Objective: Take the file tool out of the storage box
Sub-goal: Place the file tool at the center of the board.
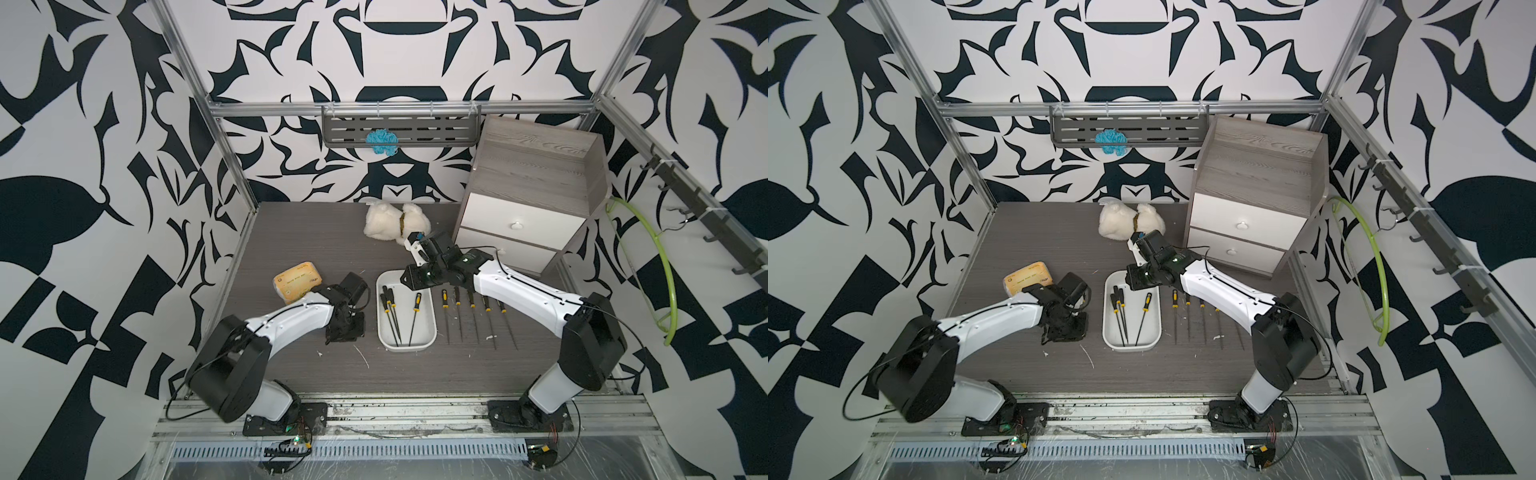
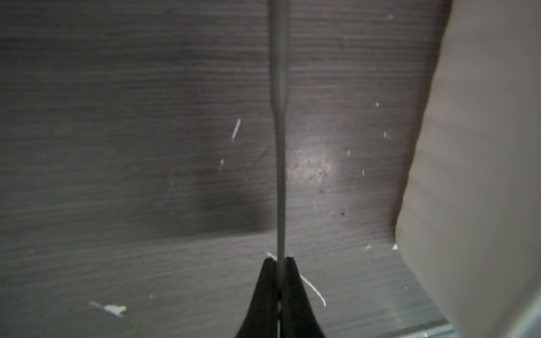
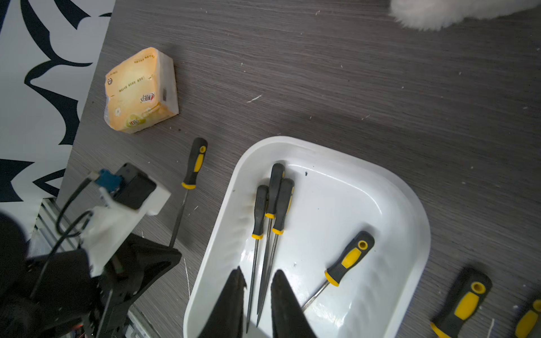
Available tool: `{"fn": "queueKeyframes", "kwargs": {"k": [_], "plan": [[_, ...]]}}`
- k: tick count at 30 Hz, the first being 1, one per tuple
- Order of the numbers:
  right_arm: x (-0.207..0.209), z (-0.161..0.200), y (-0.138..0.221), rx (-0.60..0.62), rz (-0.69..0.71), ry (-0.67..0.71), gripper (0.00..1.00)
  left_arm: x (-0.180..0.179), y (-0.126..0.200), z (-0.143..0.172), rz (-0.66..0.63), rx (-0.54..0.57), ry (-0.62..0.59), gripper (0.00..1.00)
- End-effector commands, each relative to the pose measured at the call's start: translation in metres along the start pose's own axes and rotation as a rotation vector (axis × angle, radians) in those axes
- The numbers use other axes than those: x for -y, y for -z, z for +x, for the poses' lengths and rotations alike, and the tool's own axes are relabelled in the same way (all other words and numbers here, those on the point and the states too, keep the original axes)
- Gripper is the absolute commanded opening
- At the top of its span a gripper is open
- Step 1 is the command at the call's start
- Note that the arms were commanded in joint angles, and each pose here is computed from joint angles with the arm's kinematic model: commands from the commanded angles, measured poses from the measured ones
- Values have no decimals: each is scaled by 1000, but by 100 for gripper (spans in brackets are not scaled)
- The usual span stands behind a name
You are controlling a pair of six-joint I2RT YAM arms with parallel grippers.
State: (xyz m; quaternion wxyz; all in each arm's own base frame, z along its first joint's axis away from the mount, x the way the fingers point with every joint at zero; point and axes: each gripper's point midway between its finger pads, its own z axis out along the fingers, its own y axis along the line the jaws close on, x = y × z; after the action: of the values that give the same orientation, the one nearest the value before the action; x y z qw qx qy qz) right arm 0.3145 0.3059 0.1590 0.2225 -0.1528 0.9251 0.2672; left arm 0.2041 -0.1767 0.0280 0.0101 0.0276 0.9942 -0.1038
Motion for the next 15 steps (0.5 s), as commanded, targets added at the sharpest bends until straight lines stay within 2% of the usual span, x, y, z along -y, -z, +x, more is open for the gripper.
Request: {"fn": "queueKeyframes", "kwargs": {"k": [1, 5, 12, 15], "plan": [[-1, 1, 0, 0, 0, 19, 23, 17, -4, -4, 72, -65, -50, 0], [1, 7, -14, -51, -5, 5, 22, 29, -11, -5, 128, -94, -54, 0], [4, 16, -32, -111, -3, -15, 21, 27, -15, -3, 122, -125, -47, 0], [5, 21, -42, -147, -4, -23, 22, 22, -15, -4, 93, -122, -39, 5]]}}
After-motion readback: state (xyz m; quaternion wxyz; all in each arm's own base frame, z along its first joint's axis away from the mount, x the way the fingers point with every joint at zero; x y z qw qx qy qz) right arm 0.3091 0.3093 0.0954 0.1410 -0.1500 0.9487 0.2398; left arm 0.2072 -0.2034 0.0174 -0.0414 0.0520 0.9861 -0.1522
